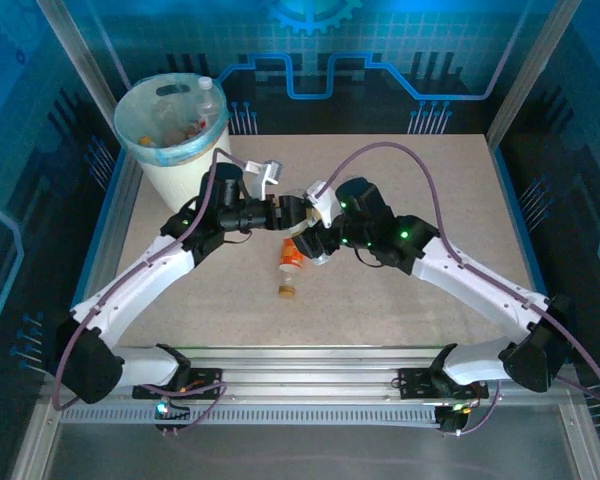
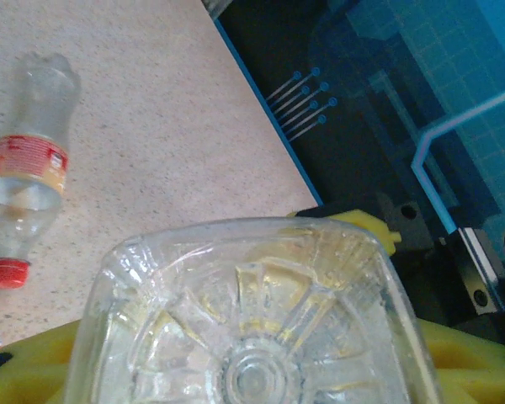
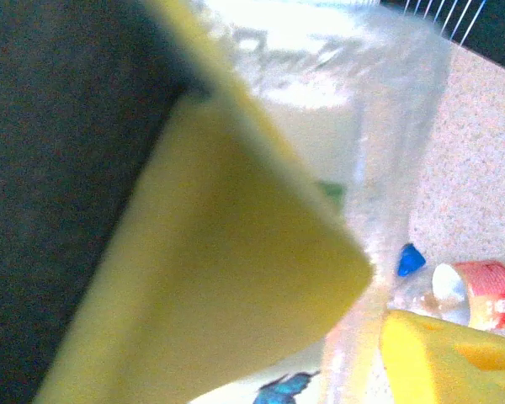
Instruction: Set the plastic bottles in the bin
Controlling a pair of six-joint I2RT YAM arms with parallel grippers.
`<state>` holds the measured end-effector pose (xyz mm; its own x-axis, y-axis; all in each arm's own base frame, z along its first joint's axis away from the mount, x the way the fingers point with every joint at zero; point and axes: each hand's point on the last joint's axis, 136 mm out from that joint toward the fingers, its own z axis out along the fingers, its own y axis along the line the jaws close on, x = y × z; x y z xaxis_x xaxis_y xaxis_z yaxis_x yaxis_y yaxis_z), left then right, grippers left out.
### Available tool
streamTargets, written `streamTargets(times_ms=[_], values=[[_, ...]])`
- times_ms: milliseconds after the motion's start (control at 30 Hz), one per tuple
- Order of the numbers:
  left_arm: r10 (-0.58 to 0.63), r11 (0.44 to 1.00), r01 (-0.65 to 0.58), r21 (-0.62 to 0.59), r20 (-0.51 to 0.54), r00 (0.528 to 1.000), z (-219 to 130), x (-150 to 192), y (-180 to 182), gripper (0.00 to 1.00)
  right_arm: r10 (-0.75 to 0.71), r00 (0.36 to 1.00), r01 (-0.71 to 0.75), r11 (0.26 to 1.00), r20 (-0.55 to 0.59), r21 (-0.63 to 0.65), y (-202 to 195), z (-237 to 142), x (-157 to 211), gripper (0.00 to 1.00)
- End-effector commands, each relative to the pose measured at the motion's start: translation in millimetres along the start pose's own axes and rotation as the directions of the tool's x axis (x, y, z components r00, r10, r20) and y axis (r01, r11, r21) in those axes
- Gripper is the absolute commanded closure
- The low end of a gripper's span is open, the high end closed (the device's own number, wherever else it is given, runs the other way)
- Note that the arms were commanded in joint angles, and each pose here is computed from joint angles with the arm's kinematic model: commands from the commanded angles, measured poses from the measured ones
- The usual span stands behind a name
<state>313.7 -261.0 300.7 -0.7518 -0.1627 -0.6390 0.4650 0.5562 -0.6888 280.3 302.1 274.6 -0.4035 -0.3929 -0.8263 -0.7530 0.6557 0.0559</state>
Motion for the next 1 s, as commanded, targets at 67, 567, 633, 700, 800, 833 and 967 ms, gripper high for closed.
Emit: streamTargets(times_ms=[67,567,633,700,800,833,967], values=[[0.094,0.99,-0.068,-0.122,0.223,0.97,-57,-61,-6,0.48,-0.03,0.995,0.031,1.0,0.091,-0.005,6,-2,-41,0.14],[0.189,0.853,0.15,-0.5,0.563,0.804,-200,-205,90,0.51,-0.01,0.988,0.033,0.989,0.155,-0.147,45,13,-84,0.09],[0.134,0.843,0.222,-0.491,0.591,0.795,-212,-216,114,0.52,-0.004,0.988,0.031,0.985,0.152,-0.171,52,15,-85,0.09],[0.065,0.843,0.294,-0.45,0.629,0.774,-221,-224,137,0.52,-0.003,0.99,0.032,0.979,0.143,-0.199,60,18,-85,0.1],[-0.039,0.847,0.39,-0.362,0.689,0.724,-232,-235,171,0.54,0.011,0.994,0.014,0.975,0.11,-0.222,67,24,-85,0.11],[-0.068,0.841,0.418,-0.344,0.7,0.711,-234,-238,183,0.55,0.024,0.995,-0.003,0.975,0.092,-0.223,68,27,-85,0.11],[-0.113,0.811,0.47,-0.349,0.695,0.71,-232,-243,216,0.54,0.096,0.995,-0.087,0.975,0.037,-0.206,65,44,-90,0.13]])
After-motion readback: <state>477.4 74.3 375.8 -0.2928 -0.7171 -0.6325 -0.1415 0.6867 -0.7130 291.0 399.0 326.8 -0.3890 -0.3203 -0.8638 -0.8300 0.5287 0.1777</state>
